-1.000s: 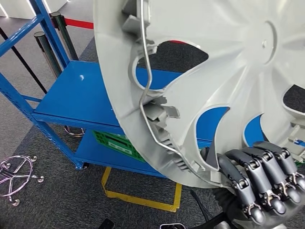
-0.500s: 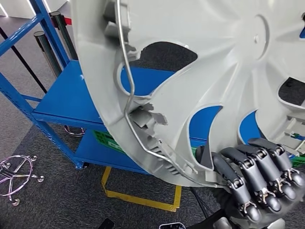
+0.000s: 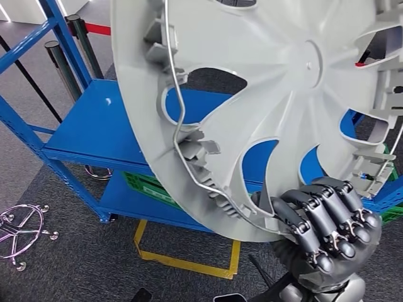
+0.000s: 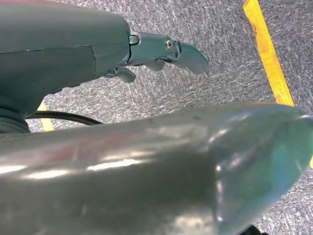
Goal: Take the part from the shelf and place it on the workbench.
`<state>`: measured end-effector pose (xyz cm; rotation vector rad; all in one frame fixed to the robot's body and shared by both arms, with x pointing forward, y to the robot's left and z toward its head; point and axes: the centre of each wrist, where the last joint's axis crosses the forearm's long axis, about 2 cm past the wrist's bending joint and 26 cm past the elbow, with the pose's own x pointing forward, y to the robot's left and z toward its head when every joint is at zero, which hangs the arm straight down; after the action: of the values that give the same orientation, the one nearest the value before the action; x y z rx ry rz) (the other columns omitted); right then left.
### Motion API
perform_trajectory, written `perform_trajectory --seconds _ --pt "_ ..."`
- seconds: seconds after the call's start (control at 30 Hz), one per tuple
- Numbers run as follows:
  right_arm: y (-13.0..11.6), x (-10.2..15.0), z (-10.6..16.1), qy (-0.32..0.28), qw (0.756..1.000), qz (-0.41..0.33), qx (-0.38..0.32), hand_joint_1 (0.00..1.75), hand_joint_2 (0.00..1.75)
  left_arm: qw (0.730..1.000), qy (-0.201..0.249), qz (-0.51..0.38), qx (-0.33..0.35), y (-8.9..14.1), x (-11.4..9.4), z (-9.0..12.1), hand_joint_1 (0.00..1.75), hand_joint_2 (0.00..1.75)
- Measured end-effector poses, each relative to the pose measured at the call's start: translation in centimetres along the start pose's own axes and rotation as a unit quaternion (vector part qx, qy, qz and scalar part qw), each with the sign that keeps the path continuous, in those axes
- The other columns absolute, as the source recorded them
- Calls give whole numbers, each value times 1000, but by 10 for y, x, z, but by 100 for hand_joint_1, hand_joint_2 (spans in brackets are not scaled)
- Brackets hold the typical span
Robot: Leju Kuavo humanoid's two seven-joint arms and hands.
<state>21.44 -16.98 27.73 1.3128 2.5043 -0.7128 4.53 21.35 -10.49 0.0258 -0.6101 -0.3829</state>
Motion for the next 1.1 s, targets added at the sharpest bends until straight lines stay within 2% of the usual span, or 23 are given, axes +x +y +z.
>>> perform_trajectory --seconds 0.37,0.47,0.57,0.67,0.77,0.93,1.1 --pt "30 19 45 -85 990 -44 104 175 175 999 -2 -22 -24 3 6 -3 0 0" --pt "36 18 57 -82 987 -48 130 175 175 999 -4 -27 -26 3 7 -4 0 0" --pt "43 13 67 -46 985 -43 162 175 175 999 -4 -29 -27 3 7 -4 0 0" --pt "54 7 67 -5 982 -33 188 175 175 999 -4 -30 -27 3 7 -4 0 0" --pt "60 8 65 -1 979 -33 203 175 175 999 -4 -30 -27 3 7 -4 0 0" --pt "74 27 38 75 974 -17 211 175 175 999 -6 -33 -27 3 9 -5 0 0" --pt "73 59 42 28 973 -32 228 175 175 999 -7 -37 -29 3 8 -5 0 0"
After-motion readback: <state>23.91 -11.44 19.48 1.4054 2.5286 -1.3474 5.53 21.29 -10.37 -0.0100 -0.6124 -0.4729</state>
